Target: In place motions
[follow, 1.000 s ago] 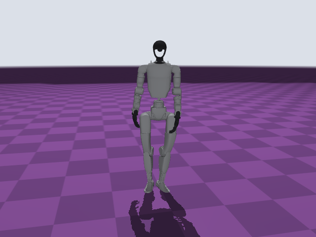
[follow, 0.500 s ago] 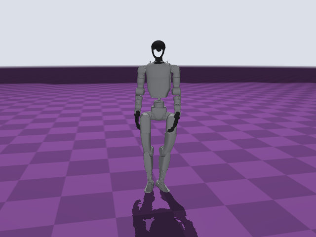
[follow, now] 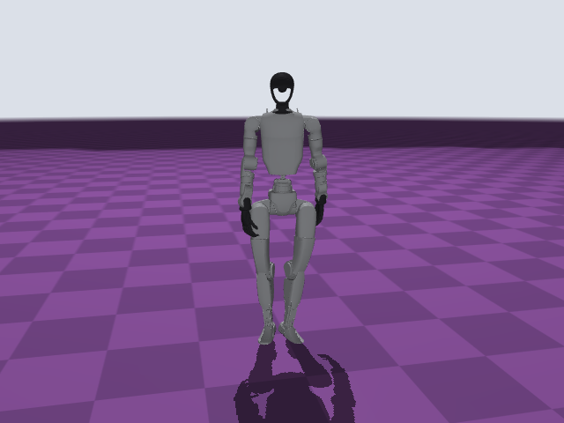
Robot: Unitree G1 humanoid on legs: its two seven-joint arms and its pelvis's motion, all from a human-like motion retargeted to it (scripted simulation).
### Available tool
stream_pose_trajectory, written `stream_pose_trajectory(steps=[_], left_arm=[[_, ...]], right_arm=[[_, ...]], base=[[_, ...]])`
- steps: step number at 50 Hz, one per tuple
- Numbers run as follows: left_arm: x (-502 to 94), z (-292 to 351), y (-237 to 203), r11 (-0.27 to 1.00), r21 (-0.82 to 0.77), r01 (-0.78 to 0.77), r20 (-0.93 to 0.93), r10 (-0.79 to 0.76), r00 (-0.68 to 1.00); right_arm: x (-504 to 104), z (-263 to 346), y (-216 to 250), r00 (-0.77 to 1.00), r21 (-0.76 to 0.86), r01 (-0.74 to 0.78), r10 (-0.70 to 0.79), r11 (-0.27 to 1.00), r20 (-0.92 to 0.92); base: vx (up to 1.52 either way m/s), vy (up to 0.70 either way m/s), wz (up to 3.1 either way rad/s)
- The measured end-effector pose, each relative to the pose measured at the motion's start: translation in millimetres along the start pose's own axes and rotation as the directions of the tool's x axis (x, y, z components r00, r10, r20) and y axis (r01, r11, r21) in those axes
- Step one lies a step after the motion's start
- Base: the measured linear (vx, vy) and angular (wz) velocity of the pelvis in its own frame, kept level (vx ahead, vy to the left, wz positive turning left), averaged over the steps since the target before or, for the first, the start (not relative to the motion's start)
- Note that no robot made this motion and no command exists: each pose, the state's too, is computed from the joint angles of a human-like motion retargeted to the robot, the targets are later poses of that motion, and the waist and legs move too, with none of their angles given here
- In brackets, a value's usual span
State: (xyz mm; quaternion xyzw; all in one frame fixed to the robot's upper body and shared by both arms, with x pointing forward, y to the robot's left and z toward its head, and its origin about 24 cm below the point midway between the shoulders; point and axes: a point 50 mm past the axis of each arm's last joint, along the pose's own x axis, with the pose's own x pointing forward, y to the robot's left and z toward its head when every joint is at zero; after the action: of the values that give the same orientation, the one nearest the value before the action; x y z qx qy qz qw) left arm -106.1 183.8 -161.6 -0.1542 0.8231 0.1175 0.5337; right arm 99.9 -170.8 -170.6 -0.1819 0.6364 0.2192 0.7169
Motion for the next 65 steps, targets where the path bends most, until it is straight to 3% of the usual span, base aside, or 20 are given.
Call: stream_pose_trajectory(steps=[7,13,19,25,30,39,45,55,65], left_arm=[[-9.5,59.7,-38.5,0.995,0.098,-0.035,0.188,0.016,0.982],[-34.1,115.7,-59.8,0.949,0.304,0.080,0.297,-0.174,0.939],[-57.3,151.6,-73.5,0.888,0.436,0.150,0.342,-0.318,0.884],[-65.7,166.7,-60.0,0.912,0.408,0.029,0.473,-0.239,0.848],[-57.1,156.6,-45.7,0.960,0.274,-0.053,0.527,-0.104,0.844],[-15.7,72.7,-28.6,0.993,0.012,0.121,0.268,-0.120,0.956],[-1.6,22.9,-15.5,0.991,-0.087,0.100,0.139,-0.087,0.986],[1.0,4.6,-7.1,0.995,-0.055,0.080,0.069,-0.077,0.995],[-10.7,59.0,-18.7,0.996,0.042,0.073,0.245,-0.081,0.966]], right_arm=[[-0.6,-68.7,22.9,0.970,0.047,-0.023,0.033,0.999,-0.241],[-10.0,-116.6,36.3,0.919,0.099,-0.043,0.079,0.994,-0.386],[-19.1,-146.3,50.0,0.884,0.314,-0.026,0.169,0.949,-0.436],[-22.6,-152.8,50.4,0.865,0.347,-0.013,0.185,0.938,-0.467],[-16.5,-136.3,40.5,0.896,0.273,-0.038,0.154,0.961,-0.417],[-8.4,-97.3,12.3,0.949,0.129,-0.043,0.081,0.991,-0.305],[-4.8,-68.6,-0.8,0.977,0.061,-0.014,0.026,0.998,-0.213],[-0.1,-43.6,8.6,0.994,0.109,-0.061,0.070,0.992,-0.080],[-2.4,-79.7,23.3,0.969,0.095,-0.088,0.108,0.992,-0.224]], base=[[-0.03,-0.03,-0.27],[-0.08,-0.08,-2.79],[-0.03,-0.12,1.11],[-0.06,-0.08,0.61],[-0.12,-0.03,0.68],[-0.06,0.02,0.19],[0.00,0.02,-0.69],[0.01,-0.01,0.05],[0.03,0.00,0.54]])
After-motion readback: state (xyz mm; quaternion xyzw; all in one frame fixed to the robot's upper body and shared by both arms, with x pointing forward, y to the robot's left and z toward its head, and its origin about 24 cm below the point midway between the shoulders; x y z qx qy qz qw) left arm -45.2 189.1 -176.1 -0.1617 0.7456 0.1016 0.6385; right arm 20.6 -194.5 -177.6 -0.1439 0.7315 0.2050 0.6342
